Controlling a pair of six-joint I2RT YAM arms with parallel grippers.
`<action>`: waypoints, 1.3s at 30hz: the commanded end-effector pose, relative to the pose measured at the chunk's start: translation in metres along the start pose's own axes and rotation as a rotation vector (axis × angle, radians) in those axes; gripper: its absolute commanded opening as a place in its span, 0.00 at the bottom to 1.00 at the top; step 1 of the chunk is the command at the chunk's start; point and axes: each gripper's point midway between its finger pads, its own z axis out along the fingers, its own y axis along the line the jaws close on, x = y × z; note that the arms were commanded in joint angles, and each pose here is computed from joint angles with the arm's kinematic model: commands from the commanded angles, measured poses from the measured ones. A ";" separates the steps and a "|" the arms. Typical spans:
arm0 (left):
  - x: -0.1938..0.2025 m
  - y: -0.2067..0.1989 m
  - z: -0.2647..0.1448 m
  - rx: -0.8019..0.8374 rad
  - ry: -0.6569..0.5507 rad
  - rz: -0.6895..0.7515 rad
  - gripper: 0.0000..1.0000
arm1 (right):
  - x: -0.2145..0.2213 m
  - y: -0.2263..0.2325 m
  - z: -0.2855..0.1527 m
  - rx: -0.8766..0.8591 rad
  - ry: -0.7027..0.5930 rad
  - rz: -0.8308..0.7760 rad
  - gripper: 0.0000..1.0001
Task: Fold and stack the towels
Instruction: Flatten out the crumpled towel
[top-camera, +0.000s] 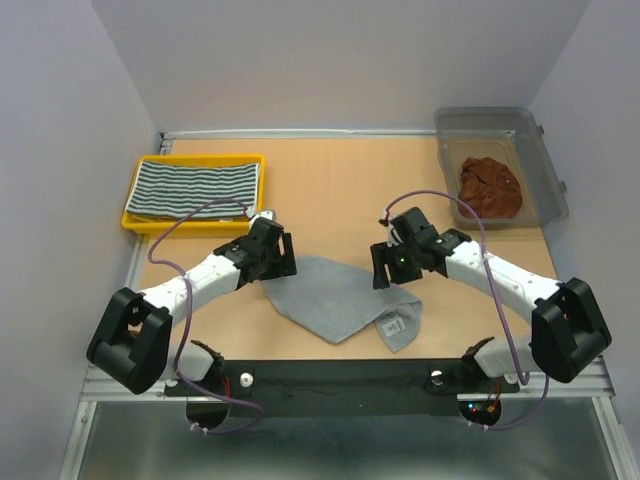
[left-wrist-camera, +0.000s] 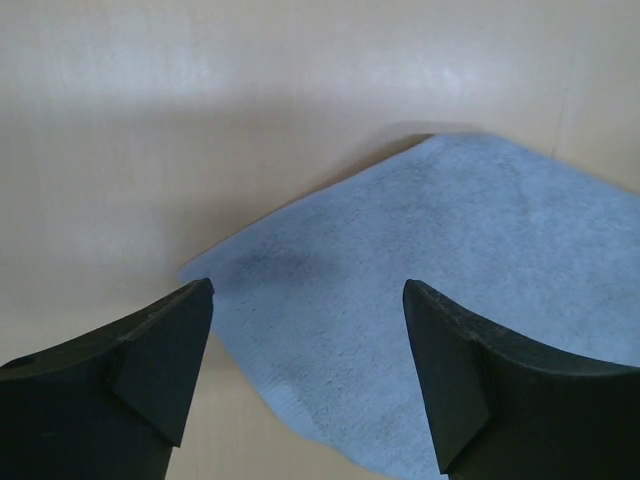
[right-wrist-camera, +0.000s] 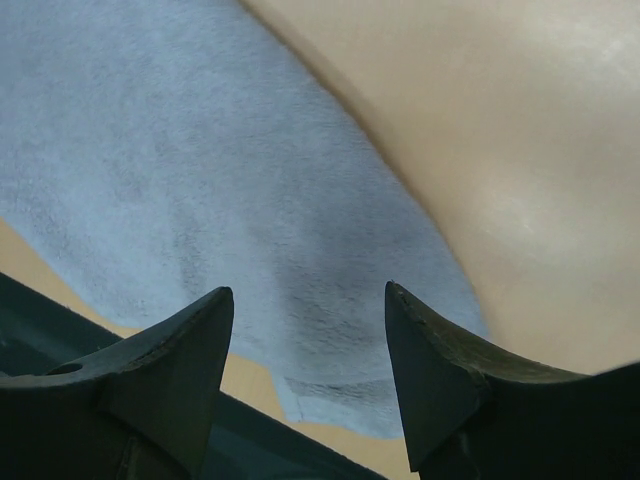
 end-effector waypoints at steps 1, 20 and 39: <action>0.004 0.020 0.013 -0.123 -0.028 -0.093 0.85 | -0.006 0.039 0.012 -0.083 -0.025 -0.133 0.67; 0.034 0.025 0.058 -0.178 0.121 -0.025 0.12 | -0.052 -0.038 0.056 0.243 -0.057 -0.001 0.65; 0.005 -0.001 0.035 -0.050 0.002 -0.134 0.26 | -0.004 0.104 0.044 -0.086 -0.136 -0.578 0.66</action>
